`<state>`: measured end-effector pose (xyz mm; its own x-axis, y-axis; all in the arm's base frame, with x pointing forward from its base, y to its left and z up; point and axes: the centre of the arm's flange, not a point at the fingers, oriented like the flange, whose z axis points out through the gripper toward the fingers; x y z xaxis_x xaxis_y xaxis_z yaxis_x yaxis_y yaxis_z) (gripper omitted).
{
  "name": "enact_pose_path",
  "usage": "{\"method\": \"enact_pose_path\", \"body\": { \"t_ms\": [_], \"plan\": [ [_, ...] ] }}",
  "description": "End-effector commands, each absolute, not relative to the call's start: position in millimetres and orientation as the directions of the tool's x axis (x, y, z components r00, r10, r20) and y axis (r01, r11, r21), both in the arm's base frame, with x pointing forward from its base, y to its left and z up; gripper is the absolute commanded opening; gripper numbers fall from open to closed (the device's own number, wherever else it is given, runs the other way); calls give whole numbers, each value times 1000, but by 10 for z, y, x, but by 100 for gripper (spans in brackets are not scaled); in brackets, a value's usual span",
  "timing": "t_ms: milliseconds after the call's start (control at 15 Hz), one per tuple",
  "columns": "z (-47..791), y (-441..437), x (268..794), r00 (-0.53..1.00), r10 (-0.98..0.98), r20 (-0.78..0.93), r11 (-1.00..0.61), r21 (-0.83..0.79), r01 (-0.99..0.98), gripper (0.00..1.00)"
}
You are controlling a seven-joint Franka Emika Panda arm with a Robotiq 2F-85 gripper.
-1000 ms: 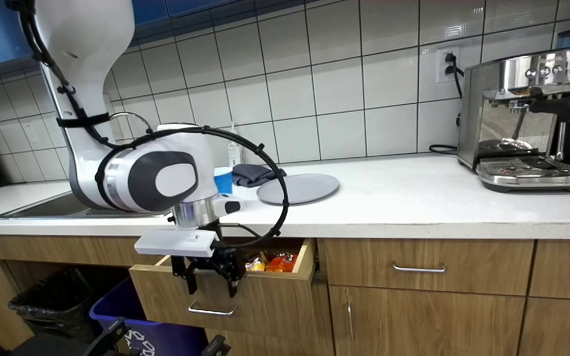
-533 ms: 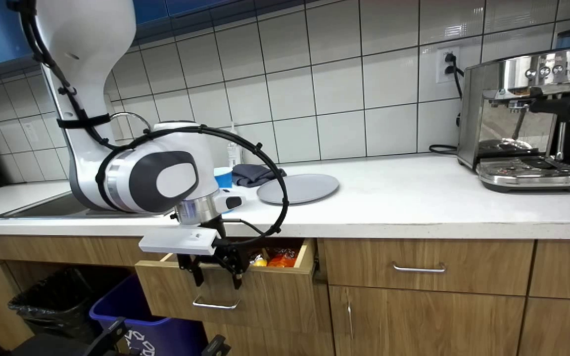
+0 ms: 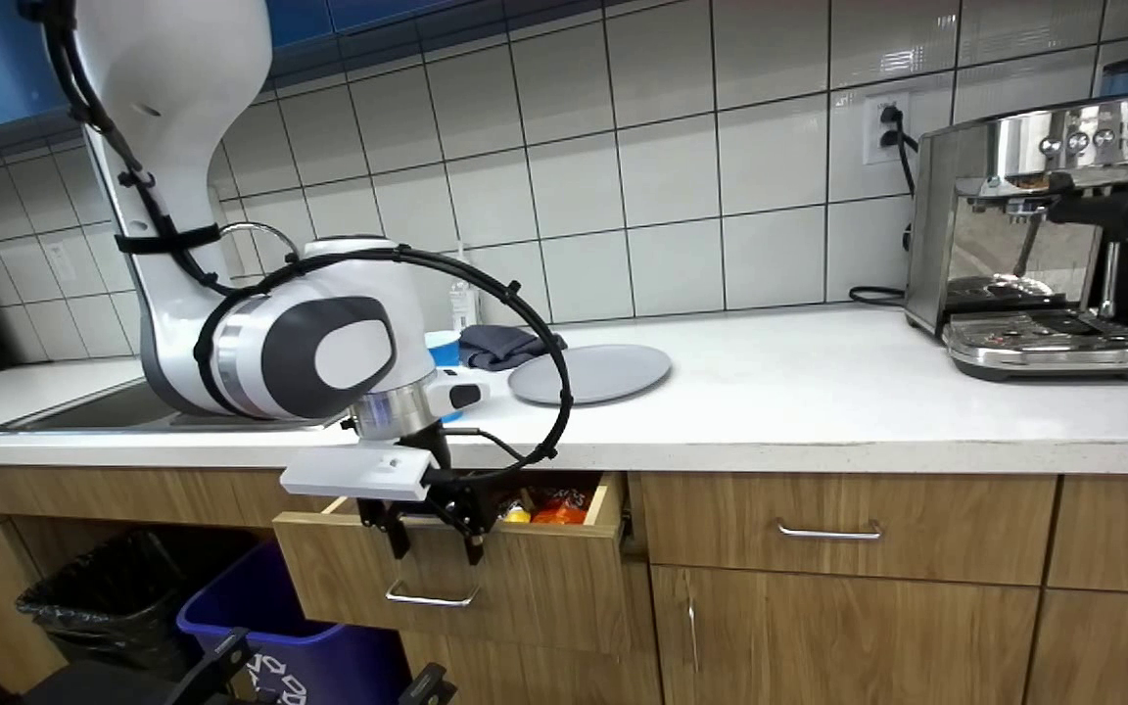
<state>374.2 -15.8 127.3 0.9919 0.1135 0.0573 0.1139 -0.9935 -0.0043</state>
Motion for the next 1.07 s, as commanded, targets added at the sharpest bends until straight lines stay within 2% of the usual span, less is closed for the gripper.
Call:
{"method": "enact_pose_path", "body": {
  "t_ms": [0,1000],
  "plan": [
    [1364,-206,3990,986,108,131,-994,13,107,100],
    [1431,-242,4420,965,157,209,-988,40,152,100]
  ]
}}
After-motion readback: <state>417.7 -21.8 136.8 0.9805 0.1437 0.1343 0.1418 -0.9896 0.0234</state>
